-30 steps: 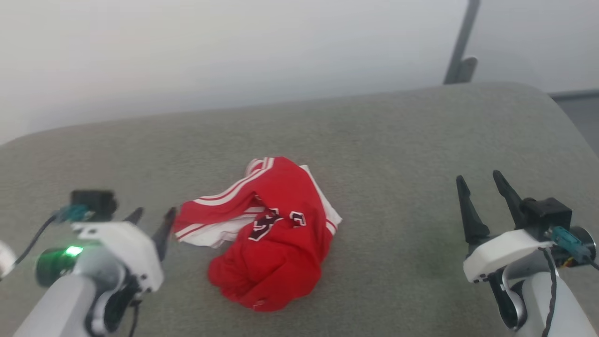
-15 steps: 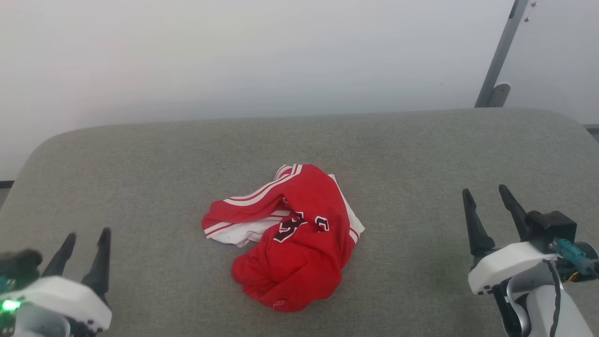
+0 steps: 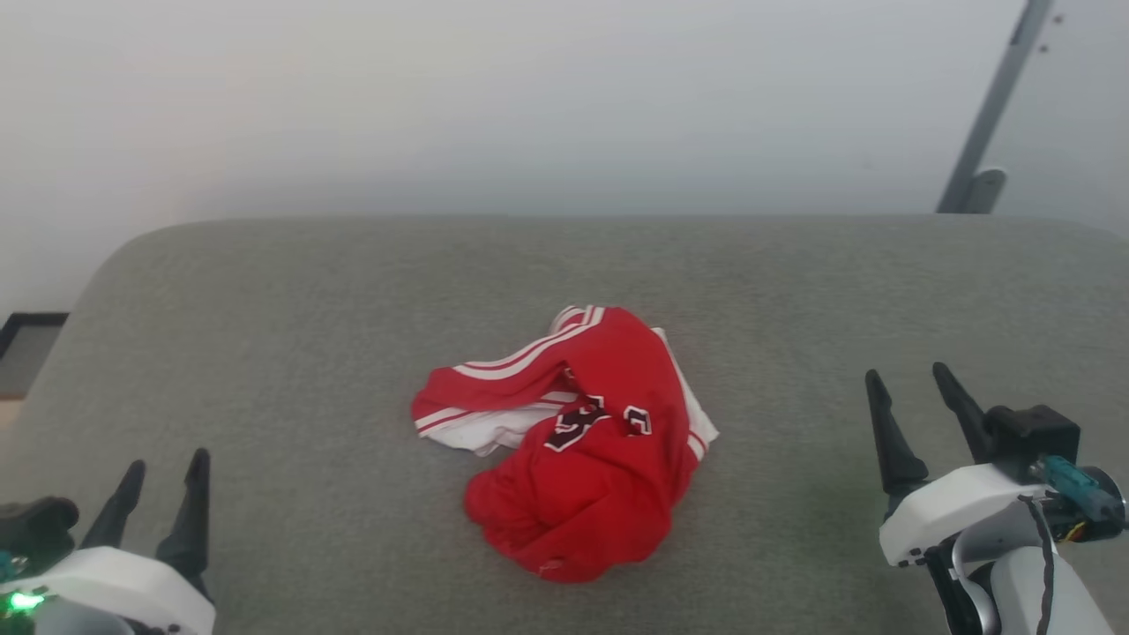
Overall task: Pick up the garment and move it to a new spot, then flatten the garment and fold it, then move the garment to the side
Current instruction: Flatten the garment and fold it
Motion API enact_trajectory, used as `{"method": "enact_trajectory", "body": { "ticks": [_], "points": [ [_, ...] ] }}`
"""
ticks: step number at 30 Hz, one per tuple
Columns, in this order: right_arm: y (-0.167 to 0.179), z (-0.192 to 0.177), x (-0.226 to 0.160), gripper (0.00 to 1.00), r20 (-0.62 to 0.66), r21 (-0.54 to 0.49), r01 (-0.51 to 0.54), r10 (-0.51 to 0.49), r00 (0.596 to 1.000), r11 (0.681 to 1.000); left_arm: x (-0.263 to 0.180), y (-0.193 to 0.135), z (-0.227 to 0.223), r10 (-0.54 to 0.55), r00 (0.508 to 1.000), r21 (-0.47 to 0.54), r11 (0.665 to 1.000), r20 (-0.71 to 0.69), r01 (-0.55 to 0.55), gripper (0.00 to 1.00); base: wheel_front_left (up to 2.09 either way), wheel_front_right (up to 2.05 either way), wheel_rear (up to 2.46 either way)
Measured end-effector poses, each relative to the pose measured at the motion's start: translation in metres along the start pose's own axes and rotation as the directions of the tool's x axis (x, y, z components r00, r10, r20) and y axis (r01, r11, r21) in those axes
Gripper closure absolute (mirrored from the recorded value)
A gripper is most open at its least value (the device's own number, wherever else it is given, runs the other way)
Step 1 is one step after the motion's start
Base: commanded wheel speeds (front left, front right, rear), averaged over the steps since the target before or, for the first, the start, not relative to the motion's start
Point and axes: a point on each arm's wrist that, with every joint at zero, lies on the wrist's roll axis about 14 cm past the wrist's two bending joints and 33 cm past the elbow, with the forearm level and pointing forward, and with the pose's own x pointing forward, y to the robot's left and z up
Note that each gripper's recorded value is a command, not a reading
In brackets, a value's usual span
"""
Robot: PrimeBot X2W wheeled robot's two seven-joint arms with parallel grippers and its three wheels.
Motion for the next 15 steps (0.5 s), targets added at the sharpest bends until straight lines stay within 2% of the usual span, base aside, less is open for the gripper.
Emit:
{"method": "enact_trajectory", "body": {
  "ticks": [9,15],
  "points": [
    [0.035,-0.018,0.032,0.00,-0.101,0.017,-0.121,0.122,0.987,0.992,-0.010,0.005,-0.003,0.034,0.999,-0.030,0.999,-0.009,-0.034,0.00,0.00,0.00,0.00],
    [0.064,-0.054,0.057,0.00,-0.256,0.021,-0.219,0.217,0.942,0.975,-0.010,0.007,-0.013,0.059,0.998,-0.046,0.997,-0.033,-0.061,0.00,0.00,0.00,0.00]
  ]
}}
